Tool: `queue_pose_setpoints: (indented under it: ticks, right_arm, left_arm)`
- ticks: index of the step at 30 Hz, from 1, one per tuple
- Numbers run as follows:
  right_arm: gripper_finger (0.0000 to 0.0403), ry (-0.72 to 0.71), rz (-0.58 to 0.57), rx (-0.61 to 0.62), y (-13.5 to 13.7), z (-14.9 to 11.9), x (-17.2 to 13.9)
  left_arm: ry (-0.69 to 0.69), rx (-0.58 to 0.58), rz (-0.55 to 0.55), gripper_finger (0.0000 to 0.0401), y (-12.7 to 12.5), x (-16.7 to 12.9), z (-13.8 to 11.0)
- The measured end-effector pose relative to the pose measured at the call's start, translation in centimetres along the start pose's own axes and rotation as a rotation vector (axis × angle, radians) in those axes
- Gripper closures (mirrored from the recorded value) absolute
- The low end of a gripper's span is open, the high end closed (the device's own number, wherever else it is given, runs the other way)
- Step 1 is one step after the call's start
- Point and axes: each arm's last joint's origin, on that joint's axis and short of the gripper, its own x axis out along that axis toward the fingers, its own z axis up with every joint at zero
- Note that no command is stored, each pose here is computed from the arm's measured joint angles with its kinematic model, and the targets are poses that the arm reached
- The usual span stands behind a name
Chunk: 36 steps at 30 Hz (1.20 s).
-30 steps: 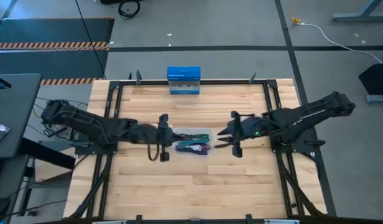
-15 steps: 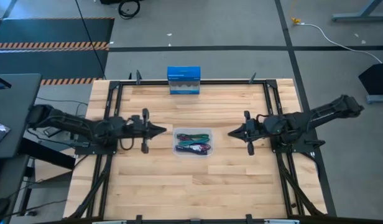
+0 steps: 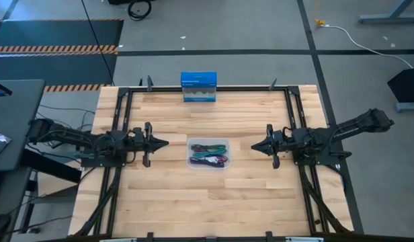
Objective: Pick and place USB-C Cables
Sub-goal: Return to Home Position
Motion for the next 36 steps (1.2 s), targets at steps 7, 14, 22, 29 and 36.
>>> queue_pose_setpoints:
  ticks: [7,14,22,29,36]
  right_arm:
    - [0.04,-0.031,0.01,0.035,-1.1,-2.3,-0.5]
    - [0.04,-0.036,0.015,0.042,-1.7,-2.2,-0.5]
    - [0.04,-0.12,0.041,0.037,-2.0,-1.3,-0.5]
    - [0.0395,-0.151,0.017,-0.022,-2.0,-1.1,-0.5]
    - [0.0398,-0.17,-0.076,-0.048,-2.2,-1.0,-0.6]
  left_arm:
    - [0.123,-0.042,-0.026,0.0401,0.3,-0.6,-0.9]
    - [0.178,-0.058,-0.004,0.0398,0.7,-1.1,-1.4]
    - [0.107,-0.021,0.075,0.0396,1.3,-1.4,-0.7]
    - [0.111,0.019,0.087,0.0395,1.5,-1.3,-0.7]
    - [0.114,0.084,0.084,0.0395,1.5,-1.3,-0.7]
